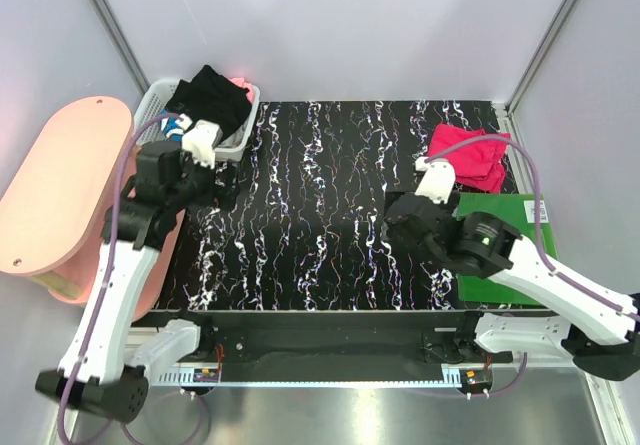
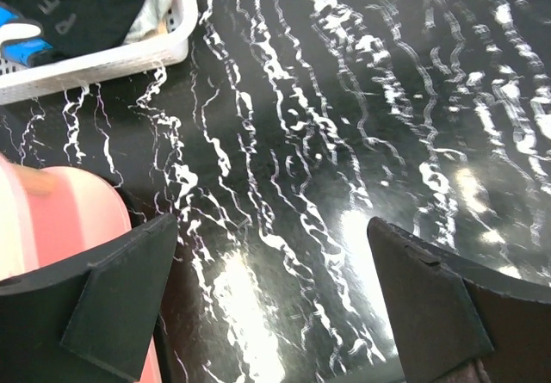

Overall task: Fold and stack the t-shirts
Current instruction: Grab the tshirt from the pile

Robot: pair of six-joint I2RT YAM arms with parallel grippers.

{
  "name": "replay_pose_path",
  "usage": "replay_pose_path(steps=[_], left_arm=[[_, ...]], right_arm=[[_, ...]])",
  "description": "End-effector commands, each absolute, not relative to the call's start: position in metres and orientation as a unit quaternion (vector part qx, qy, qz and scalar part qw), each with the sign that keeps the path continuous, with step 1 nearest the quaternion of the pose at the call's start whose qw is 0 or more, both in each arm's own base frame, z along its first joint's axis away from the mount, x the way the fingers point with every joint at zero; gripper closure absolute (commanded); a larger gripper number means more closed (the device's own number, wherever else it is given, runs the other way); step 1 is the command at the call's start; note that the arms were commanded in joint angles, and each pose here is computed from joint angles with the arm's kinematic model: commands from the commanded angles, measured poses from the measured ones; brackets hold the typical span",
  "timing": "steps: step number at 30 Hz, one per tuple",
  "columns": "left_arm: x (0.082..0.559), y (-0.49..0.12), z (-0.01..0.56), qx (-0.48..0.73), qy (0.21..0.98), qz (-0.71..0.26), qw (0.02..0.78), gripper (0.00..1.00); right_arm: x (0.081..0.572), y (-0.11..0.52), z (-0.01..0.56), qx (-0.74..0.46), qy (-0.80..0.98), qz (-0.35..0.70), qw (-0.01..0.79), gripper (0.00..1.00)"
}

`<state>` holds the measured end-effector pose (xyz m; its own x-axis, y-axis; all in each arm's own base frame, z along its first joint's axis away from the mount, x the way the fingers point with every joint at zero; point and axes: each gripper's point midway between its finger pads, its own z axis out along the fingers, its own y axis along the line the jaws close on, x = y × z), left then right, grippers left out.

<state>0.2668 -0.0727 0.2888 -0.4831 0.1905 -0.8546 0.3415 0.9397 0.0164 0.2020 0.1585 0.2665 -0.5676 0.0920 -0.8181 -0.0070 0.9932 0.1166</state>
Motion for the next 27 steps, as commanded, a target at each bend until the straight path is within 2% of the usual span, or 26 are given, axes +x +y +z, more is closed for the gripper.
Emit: replay_pose_path(steps=[1,2,3,4,5,6,8,9,11,12,14,15,20,27], left_arm=[[0.335,-0.067,0.284,0.145,0.857,-0.022,0.494,0.01],[0.353,-0.058,0.300,0.130,0.850,0.008,0.510,0.01],[0.381,-0.053,0.288,0.119,0.861,0.027,0.494,0.01],[0.396,-0.048,0.288,0.109,0.863,0.033,0.493,0.01],[0.415,-0.037,0.312,0.079,0.853,0.034,0.515,0.01],[0.440,-0.033,0.291,0.069,0.867,0.031,0.492,0.01],[0.471,-0.020,0.306,0.038,0.860,0.033,0.507,0.02],[0.491,-0.015,0.281,0.031,0.873,0.040,0.485,0.02],[0.518,0.002,0.294,0.003,0.866,0.051,0.498,0.02],[0.537,0.008,0.265,-0.003,0.880,0.054,0.473,0.02],[0.559,0.019,0.272,-0.016,0.874,0.054,0.482,0.02],[0.572,0.019,0.248,-0.012,0.883,0.057,0.466,0.03],[0.609,0.016,0.206,0.006,0.891,0.054,0.451,0.05],[0.635,0.014,0.159,0.018,0.896,0.055,0.440,0.07]], right_arm=[[0.203,0.170,0.254,0.018,0.889,0.060,0.454,0.08],[0.203,0.170,0.252,0.018,0.889,0.058,0.453,0.08],[0.203,0.172,0.251,0.018,0.889,0.062,0.453,0.08],[0.203,0.172,0.247,0.017,0.890,0.061,0.451,0.08],[0.202,0.173,0.245,0.016,0.891,0.063,0.449,0.09],[0.202,0.175,0.243,0.014,0.892,0.067,0.447,0.09],[0.201,0.175,0.239,0.014,0.893,0.070,0.444,0.09],[0.201,0.177,0.238,0.014,0.893,0.075,0.444,0.10],[0.199,0.177,0.232,0.013,0.894,0.079,0.441,0.10],[0.199,0.179,0.231,0.014,0.894,0.085,0.440,0.11],[0.197,0.179,0.227,0.011,0.895,0.087,0.437,0.11],[0.196,0.179,0.226,0.009,0.896,0.088,0.435,0.11],[0.194,0.183,0.223,0.006,0.898,0.094,0.429,0.12],[0.191,0.193,0.211,-0.003,0.902,0.114,0.417,0.14]])
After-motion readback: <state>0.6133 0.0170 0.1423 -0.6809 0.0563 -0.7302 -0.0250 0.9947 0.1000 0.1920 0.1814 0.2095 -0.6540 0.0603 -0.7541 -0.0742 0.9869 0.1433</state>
